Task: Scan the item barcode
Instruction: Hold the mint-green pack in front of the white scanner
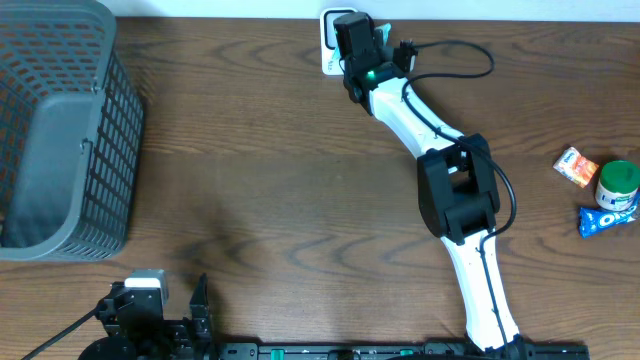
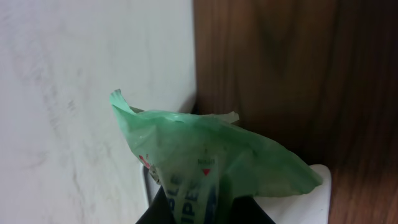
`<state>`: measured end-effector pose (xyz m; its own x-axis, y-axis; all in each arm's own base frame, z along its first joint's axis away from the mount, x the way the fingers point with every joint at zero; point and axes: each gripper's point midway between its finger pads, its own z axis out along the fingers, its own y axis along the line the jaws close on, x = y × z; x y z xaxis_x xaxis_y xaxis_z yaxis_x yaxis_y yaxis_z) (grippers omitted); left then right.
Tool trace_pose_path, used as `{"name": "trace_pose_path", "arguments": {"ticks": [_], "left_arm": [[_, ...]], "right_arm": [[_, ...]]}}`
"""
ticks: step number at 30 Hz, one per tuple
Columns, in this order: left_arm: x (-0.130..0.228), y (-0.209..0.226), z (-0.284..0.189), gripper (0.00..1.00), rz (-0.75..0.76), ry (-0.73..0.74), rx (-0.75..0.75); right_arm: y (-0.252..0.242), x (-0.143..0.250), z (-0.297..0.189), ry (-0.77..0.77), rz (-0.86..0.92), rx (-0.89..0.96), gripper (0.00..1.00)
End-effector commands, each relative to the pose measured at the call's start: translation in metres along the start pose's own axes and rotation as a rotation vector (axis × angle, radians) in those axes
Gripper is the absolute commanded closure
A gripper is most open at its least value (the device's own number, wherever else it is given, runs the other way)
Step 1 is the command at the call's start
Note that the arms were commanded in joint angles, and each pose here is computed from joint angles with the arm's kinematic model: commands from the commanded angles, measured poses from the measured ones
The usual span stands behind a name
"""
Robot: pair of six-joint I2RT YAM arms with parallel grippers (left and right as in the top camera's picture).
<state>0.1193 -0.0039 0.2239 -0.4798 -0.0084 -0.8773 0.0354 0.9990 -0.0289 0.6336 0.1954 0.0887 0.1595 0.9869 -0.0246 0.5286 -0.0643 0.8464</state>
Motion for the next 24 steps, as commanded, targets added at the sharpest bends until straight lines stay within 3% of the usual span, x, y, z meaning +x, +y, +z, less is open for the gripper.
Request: {"name": "trace_pose_path", "arguments": {"ticks": [1, 8, 13, 16, 17, 20, 24], "left_arm": [[-0.001, 0.003, -0.002, 0.02, 0.007, -0.008, -0.019], [-0.001, 0.006, -0.002, 0.02, 0.007, -0.009, -0.035], [-0.001, 0.007, -0.002, 0.02, 0.007, -0.009, -0.039], [-0.001, 0.007, -0.002, 0.02, 0.008, -0.009, -0.039], [-0.001, 0.007, -0.002, 0.02, 0.007, -0.009, -0.038], [-0.001, 0.007, -0.002, 0.02, 0.008, -0.009, -0.038], [-0.001, 0.007, -0.002, 0.02, 0.007, -0.009, -0.038]], "right_arm": [[0.010, -0.001, -0.001, -0.020, 0.095, -0.032, 0.98], [0.022, 0.003, -0.001, -0.004, 0.154, -0.080, 0.98], [0.020, 0.002, 0.001, -0.003, 0.099, -0.075, 0.98], [0.023, 0.004, 0.001, -0.001, -0.061, -0.078, 0.98], [0.034, 0.012, -0.005, 0.029, -0.195, -0.085, 0.98], [0.064, 0.035, -0.035, 0.181, -0.409, -0.048, 0.98], [0.078, 0.046, -0.096, 0.395, -0.891, 0.011, 0.98]]}}
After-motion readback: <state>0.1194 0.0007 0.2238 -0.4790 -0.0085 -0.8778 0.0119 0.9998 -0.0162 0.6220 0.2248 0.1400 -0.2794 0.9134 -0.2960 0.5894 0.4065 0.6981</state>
